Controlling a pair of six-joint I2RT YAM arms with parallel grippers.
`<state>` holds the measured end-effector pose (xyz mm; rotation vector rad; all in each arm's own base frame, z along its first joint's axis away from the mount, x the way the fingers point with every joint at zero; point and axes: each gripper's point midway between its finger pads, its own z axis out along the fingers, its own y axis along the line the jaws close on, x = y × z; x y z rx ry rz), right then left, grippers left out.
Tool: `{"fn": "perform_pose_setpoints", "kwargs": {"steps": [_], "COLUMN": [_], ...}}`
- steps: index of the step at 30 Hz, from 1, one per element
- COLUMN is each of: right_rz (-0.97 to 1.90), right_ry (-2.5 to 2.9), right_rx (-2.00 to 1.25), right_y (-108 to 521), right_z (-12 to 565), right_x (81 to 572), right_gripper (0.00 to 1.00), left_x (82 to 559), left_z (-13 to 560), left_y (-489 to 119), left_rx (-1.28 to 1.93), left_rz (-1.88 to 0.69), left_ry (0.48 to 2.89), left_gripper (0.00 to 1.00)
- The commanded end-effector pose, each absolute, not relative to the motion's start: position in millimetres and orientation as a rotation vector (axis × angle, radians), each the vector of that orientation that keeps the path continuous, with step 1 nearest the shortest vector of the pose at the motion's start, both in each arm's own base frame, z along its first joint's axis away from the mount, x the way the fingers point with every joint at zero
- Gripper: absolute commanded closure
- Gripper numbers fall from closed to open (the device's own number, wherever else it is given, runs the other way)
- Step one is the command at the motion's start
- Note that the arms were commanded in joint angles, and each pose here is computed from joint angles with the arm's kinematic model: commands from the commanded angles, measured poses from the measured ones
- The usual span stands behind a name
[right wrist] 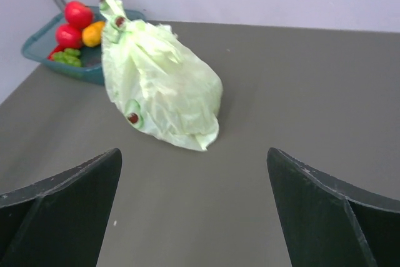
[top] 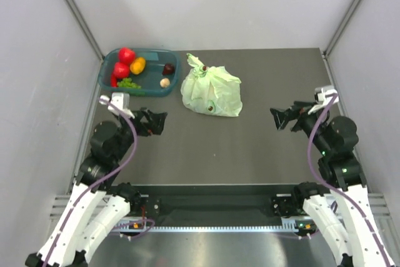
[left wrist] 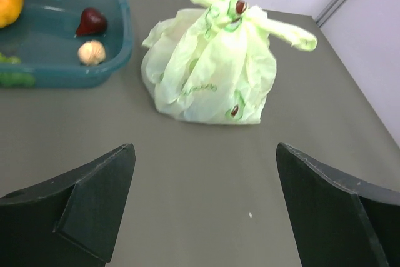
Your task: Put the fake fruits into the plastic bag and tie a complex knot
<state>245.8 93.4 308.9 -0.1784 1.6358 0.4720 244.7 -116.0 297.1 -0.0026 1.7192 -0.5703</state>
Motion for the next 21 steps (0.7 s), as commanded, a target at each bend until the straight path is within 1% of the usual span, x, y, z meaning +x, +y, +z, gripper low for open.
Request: {"fn": "perform_pose_setpoints", "kwargs": {"steps": [1, 2, 6, 21], "right_rz": [0.377, 0.374, 0.365, 0.356], "right_ry": [1.665, 1.676, 1.634, 1.628], "right_rx": [-0.029, -0.019, 0.014, 0.006], "right_y": [66, 65, 58, 57], "right_z": [283, 273, 275, 278], "right_x": [234, 232, 221, 221], "right_gripper": [0.00, 0.00, 0.00, 0.00], "left_x": [229, 225, 214, 208], "left_z": [286, 283, 268, 273], "left_y": [-103, -101, -97, -95], "left_rx": [-0.047, -0.047, -0.051, -0.071], "left_rz": [-0.564, -0.568, -0.579, -0.596], "left_ry": [1.660, 1.654, 1.635, 1.625], "left_gripper": [0.01, 0.01, 0.01, 0.01]}}
